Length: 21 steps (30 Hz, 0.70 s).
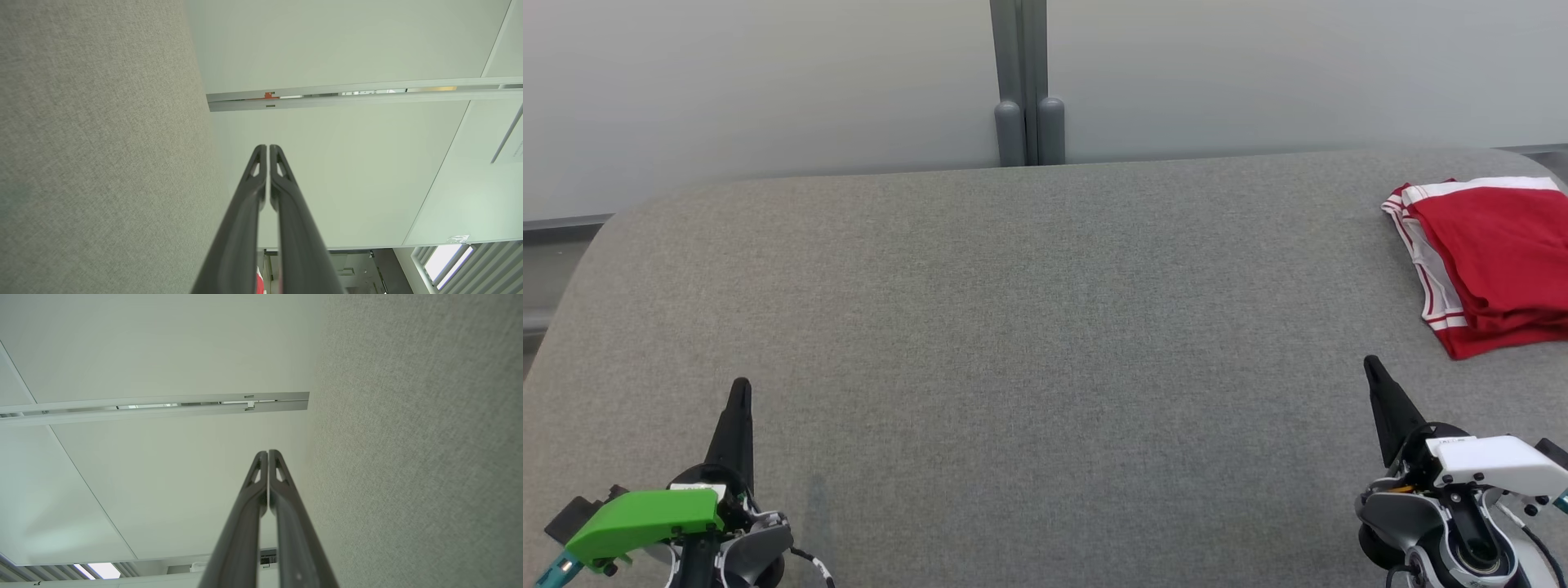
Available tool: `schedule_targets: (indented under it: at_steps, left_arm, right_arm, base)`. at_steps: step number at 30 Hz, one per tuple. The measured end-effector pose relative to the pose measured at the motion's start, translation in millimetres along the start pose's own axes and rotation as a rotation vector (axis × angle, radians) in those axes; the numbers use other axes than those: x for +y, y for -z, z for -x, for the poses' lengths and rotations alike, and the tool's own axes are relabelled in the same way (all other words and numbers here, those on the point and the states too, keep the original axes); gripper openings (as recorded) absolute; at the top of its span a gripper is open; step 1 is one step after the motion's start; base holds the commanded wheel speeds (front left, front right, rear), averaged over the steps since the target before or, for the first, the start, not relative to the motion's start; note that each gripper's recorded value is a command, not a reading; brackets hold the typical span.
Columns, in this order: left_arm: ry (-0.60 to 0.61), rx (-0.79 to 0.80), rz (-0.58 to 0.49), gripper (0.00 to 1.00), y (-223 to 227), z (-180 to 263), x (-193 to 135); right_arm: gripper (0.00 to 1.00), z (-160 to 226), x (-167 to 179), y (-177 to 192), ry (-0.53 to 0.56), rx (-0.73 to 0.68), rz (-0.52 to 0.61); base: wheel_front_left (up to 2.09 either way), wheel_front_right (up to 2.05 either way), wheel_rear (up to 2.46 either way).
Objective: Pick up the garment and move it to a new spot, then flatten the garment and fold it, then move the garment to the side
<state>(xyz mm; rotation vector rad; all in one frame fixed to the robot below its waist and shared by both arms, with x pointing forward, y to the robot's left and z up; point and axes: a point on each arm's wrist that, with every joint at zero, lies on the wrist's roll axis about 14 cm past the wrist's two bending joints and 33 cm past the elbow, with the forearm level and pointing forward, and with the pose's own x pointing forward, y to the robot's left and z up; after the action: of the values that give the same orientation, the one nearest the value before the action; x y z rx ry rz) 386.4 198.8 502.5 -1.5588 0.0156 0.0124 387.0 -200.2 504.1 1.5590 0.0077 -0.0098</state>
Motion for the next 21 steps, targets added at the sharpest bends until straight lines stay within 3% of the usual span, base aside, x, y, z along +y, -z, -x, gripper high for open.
schedule_targets:
  at_steps: [21]
  left_arm:
    - [0.005, -0.003, 0.019, 0.00, -1.5, -0.8, -1.2]
  right_arm:
    - [0.00, -1.2, 1.6, -0.3, -0.006, 0.000, -0.017]
  base:
    - [0.00, 0.00, 0.00]
